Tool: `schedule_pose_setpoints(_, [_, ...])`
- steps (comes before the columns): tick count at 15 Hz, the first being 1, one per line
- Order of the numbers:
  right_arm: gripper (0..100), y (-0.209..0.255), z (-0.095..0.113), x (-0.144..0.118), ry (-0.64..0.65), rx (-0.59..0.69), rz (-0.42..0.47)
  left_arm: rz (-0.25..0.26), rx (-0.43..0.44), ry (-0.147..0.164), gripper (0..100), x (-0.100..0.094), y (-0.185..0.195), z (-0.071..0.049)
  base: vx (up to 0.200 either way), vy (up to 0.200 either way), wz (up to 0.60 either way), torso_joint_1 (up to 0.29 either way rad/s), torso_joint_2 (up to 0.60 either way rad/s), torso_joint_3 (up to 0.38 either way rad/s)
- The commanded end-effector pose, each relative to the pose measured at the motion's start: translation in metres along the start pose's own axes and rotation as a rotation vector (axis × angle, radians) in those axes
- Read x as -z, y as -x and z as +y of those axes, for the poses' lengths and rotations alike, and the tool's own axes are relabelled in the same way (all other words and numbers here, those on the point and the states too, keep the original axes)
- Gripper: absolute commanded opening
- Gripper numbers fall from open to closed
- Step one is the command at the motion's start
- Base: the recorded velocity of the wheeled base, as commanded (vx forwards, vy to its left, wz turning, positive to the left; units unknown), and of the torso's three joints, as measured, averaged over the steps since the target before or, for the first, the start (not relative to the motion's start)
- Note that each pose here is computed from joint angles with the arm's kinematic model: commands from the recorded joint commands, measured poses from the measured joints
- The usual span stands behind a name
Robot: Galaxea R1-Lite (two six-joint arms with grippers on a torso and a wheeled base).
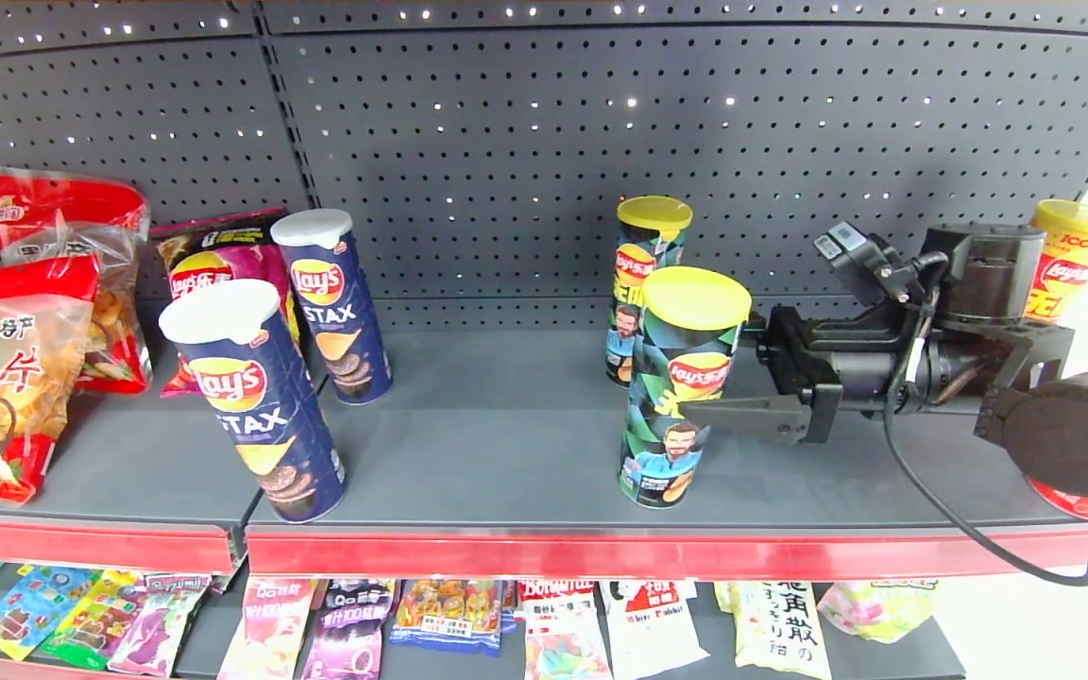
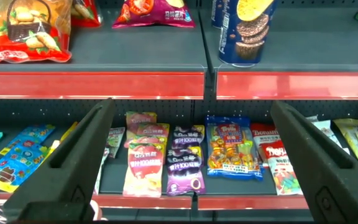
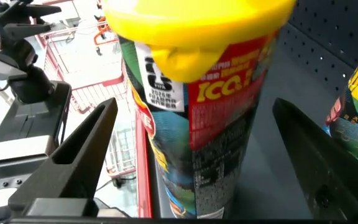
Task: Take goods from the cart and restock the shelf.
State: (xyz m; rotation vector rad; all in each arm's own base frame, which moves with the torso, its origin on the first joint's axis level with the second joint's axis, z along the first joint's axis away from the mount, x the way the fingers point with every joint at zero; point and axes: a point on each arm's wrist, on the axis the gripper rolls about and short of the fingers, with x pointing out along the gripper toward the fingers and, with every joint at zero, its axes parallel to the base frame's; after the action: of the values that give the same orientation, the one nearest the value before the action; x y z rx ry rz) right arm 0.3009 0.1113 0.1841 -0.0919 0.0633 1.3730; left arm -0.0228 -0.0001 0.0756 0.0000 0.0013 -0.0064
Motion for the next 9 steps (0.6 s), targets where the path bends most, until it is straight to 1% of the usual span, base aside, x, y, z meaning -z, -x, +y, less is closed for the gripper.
schedule_pose_setpoints(1, [100, -0.003, 0.001, -0.001, 0.004, -0.009, -0.002, -0.001, 0.000, 0.000, 100, 0.000, 0.000, 0.000, 0.000, 0.000, 0.00, 0.000, 0.00, 0.000])
schedule_pose_setpoints(4, [100, -0.011, 0.005, -0.003, 0.010, -0.031, -0.003, 0.000, 0.000, 0.000, 100, 0.000, 0.000, 0.000, 0.000, 0.000, 0.00, 0.000, 0.00, 0.000])
schedule_pose_setpoints(6, [100, -0.016, 0.003, -0.001, 0.010, -0.012, 0.004, -0.001, 0.000, 0.000, 100, 0.000, 0.000, 0.000, 0.000, 0.000, 0.00, 0.000, 0.00, 0.000])
schedule_pose_setpoints(9, [100, -0.017, 0.008, 0.001, 0.009, -0.019, 0.009, -0.001, 0.000, 0.000, 100, 0.000, 0.000, 0.000, 0.000, 0.000, 0.00, 0.000, 0.00, 0.000])
